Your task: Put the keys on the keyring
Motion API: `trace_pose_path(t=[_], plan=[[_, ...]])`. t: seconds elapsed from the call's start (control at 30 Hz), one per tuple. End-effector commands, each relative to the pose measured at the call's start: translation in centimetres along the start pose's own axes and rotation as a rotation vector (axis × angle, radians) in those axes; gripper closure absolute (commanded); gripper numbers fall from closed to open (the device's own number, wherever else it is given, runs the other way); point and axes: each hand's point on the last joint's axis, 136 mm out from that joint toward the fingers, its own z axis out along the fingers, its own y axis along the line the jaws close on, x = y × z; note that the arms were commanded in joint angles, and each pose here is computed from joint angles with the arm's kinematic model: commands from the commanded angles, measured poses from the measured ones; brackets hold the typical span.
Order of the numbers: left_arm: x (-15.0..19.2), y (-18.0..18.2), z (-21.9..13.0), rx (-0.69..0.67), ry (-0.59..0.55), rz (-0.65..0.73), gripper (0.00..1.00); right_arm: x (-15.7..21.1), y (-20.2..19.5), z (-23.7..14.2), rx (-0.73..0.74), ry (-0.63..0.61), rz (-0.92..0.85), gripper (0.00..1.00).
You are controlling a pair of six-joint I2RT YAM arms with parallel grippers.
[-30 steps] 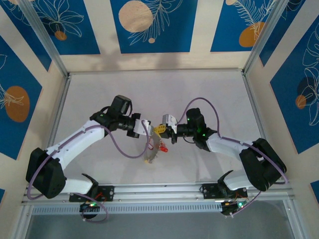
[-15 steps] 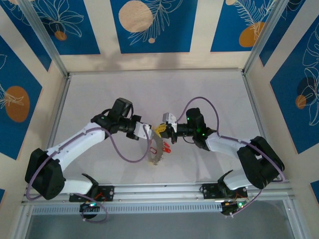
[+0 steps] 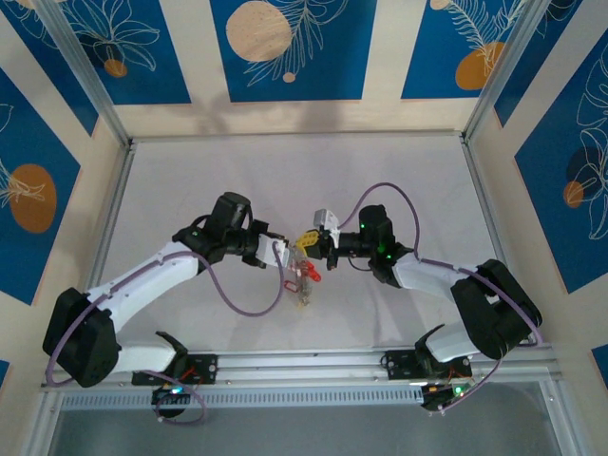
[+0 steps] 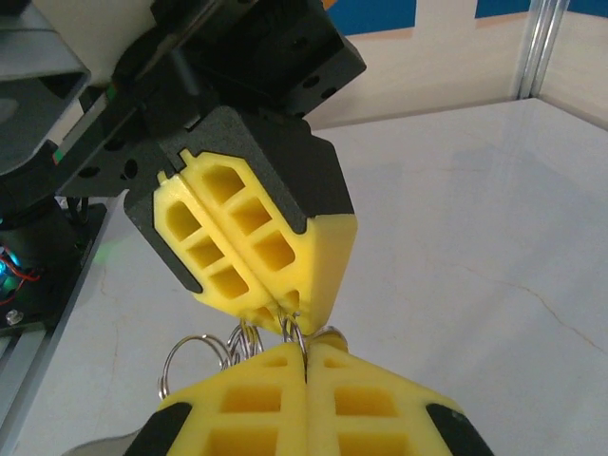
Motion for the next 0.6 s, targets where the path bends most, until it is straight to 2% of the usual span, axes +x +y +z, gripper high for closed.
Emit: trace_pose_path(t=[0.0, 0.27, 0.3, 0.33, 0.43, 0.57], plan=[[-1.2, -0.6, 0.1, 0.008, -0.050, -0.049, 1.00, -1.3, -0.5, -0.4, 0.029, -0.069, -0.040, 1.00], [-1.8, -0.1, 0.3, -0.008, -0.101, -0.156, 1.00, -1.1, -0.1, -0.8, 0.034, -0.095, -0.072, 1.00], [-1.9, -0.1, 0.4, -0.008, -0.105, -0.172, 0.99, -1.1, 0.0, -0.8, 0.031, -0.099, -0.081, 1.00], [-1.8, 0.0, 0.5, -0.013, -0.105, -0.189, 0.93, -1.1, 0.2, -0.8, 0.029, -0.102, -0.089, 1.00], [-2.0, 0.2, 0.5, -0.025, -0.119, -0.213, 0.91, -1.1, 0.4, -0.8, 0.023, -0.107, -0.112, 1.00], [-1.7, 0.1, 0.5, -0.029, -0.114, -0.233, 0.77, -1.1, 0.7, -0.9, 0.019, -0.116, -0.135, 1.00]])
